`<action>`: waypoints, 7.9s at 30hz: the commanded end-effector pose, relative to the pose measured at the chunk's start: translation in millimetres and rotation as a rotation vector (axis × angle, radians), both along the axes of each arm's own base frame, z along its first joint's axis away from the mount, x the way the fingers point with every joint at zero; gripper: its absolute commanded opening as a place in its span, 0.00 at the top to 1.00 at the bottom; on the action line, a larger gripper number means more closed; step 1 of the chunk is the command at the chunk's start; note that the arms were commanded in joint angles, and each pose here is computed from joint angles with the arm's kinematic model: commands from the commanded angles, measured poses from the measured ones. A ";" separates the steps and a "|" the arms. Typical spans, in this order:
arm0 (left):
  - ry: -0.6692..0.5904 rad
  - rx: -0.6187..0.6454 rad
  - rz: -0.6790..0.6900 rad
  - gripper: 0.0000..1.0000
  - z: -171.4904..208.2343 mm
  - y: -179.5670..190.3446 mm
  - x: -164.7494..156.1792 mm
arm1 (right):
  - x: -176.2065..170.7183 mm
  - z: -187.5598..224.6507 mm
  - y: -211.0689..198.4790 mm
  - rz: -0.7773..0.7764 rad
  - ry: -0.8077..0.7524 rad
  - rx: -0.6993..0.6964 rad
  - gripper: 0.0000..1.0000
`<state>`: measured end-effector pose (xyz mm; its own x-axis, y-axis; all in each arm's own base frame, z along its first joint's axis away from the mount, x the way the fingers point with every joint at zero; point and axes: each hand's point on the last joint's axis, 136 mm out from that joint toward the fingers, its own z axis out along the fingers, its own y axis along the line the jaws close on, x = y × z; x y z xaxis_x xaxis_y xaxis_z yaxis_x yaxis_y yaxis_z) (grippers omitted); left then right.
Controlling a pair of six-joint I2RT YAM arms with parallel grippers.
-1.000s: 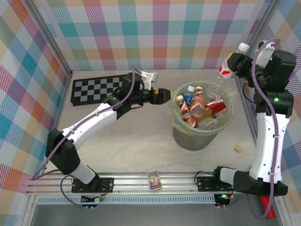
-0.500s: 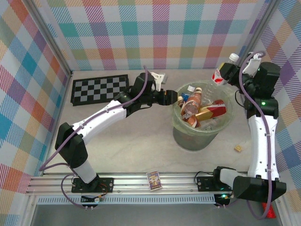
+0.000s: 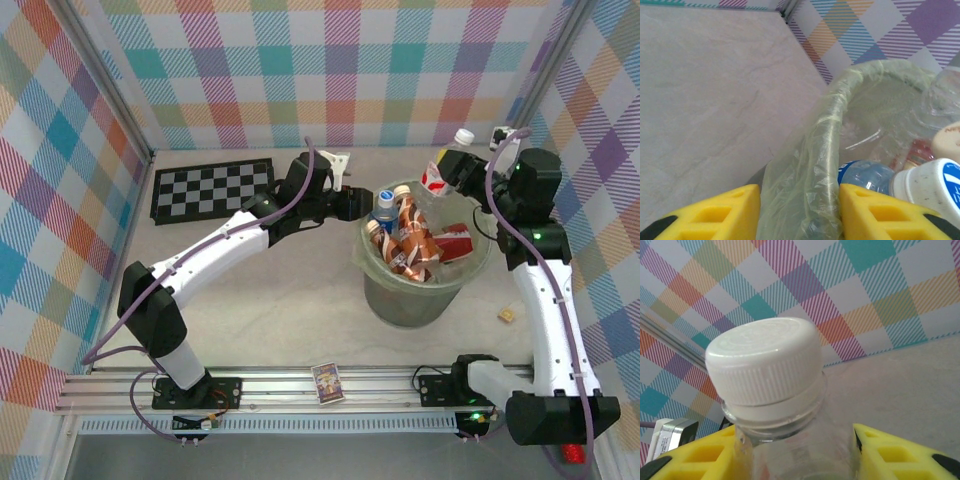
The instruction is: Put the plastic bottles in the bin
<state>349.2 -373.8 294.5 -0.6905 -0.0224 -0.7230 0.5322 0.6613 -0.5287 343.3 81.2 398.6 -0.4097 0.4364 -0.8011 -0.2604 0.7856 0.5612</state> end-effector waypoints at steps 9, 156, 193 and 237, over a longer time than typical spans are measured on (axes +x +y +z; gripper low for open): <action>0.029 0.077 0.053 0.61 -6.3 20.7 -3.5 | -13.9 29.2 -25.4 -0.105 -0.035 -0.276 0.69; -0.007 0.165 0.377 0.75 15.5 110.4 30.1 | -80.1 -48.7 178.0 0.473 0.311 -0.491 0.49; -0.068 0.117 0.323 0.43 35.1 120.4 13.4 | 13.6 -55.2 161.5 0.337 0.447 -0.409 0.46; -0.173 0.272 0.294 0.31 54.7 108.9 26.9 | -40.8 -11.4 -36.2 -0.093 0.433 -0.167 0.27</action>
